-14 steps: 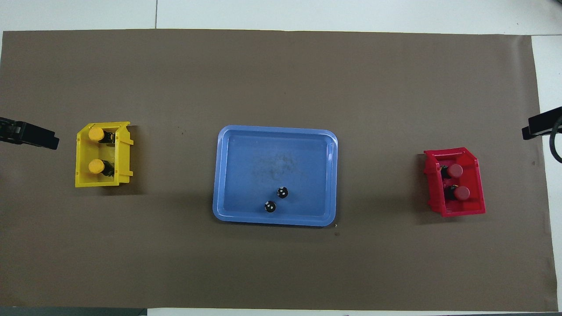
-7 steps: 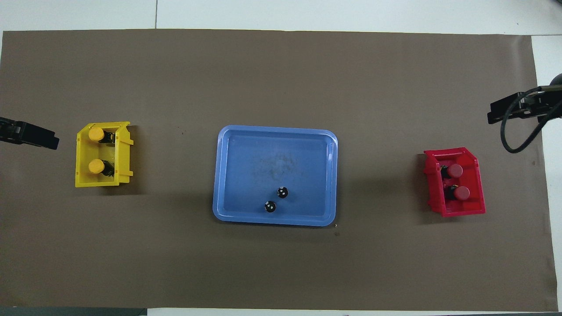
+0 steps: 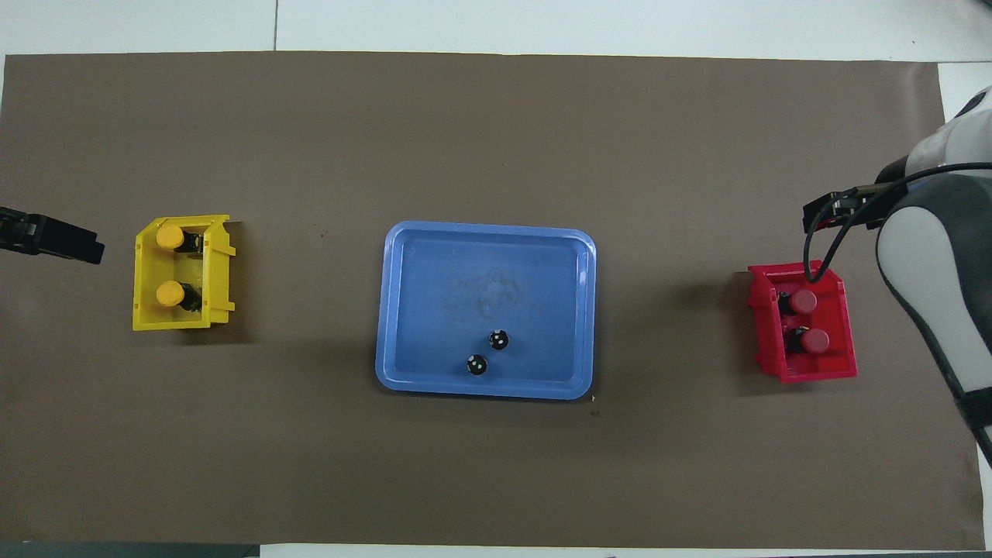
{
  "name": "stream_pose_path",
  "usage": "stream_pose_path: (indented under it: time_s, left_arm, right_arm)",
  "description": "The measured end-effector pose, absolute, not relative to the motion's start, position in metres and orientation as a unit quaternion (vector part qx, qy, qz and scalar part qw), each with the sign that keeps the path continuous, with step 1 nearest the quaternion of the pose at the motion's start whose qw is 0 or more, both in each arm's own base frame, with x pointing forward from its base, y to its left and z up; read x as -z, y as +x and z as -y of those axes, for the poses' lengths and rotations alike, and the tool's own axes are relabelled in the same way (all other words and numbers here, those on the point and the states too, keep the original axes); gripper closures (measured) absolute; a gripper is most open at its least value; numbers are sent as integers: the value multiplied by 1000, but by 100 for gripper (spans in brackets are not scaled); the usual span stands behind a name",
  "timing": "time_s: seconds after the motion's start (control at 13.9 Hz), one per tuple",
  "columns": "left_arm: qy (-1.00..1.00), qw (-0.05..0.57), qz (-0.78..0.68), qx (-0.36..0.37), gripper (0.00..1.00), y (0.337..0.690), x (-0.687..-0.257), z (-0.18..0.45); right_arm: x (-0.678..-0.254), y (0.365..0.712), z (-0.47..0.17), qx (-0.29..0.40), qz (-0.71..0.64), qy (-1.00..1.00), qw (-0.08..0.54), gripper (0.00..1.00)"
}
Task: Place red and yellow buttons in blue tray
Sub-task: 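Reach the right gripper down to a red button in the red holder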
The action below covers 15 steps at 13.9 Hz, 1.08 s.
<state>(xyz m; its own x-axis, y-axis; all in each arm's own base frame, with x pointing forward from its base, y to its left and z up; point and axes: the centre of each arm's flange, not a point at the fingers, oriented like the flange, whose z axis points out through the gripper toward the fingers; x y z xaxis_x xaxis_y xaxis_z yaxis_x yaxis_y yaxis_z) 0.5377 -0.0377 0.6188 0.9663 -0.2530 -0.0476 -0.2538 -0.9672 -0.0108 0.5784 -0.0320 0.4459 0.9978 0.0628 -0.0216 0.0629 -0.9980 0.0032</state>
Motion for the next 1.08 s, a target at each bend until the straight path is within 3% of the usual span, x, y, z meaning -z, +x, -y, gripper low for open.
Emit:
stream_pose_path:
  time_s: [0.14, 1.08]
  left_arm:
    - [-991, 8, -128, -23, 0, 538, -619, 38]
    - [-993, 8, -112, -24, 0, 538, -617, 29]
  right_arm:
    - [-419, 567, 33, 12, -46, 999, 2, 30]
    - [-370, 521, 62, 11, -65, 998, 1, 31]
